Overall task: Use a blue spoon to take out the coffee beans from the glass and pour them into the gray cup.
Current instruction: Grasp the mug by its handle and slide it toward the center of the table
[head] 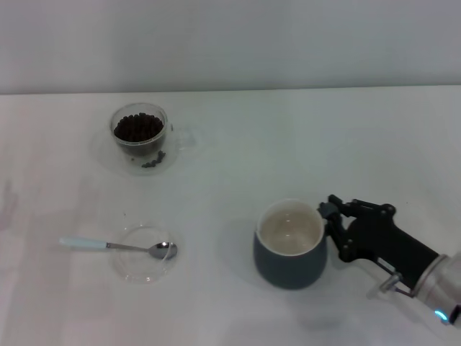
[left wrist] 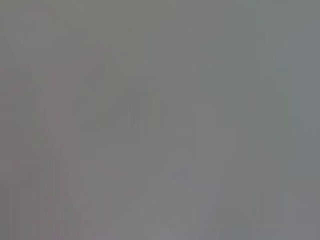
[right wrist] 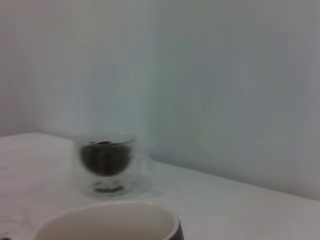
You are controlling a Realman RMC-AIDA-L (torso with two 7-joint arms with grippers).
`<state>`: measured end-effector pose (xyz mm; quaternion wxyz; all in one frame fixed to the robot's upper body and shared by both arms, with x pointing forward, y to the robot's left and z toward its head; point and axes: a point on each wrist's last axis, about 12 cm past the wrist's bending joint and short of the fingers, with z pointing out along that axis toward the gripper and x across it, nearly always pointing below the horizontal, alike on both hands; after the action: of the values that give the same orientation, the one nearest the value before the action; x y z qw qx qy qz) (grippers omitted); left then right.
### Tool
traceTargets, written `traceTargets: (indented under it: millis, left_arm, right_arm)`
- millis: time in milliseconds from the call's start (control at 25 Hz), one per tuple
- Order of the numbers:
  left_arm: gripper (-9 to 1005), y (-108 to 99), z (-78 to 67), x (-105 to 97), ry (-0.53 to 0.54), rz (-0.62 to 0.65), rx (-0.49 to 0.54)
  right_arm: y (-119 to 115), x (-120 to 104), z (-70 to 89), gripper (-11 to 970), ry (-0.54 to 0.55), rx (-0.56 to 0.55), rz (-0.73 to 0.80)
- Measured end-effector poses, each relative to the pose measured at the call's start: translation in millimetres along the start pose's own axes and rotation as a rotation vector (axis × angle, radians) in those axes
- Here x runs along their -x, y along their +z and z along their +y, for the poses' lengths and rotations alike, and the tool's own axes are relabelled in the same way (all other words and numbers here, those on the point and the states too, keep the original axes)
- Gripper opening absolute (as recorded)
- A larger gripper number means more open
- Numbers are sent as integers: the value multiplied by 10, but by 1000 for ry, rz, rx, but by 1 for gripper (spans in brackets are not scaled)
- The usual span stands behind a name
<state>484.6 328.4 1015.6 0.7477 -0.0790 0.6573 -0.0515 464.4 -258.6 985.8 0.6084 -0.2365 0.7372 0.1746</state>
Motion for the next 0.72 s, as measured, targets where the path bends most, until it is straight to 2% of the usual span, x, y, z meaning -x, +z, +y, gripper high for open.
traceTargets:
  millis: [280,720]
  left_arm:
    - [786,-16,0,-9,-2,4,2]
    - [786,-27,6,-14,-1,7,5]
  right_arm:
    - [152,100,124,141,-24,66,-27]
    - [206,80,165,141,-49,105,8]
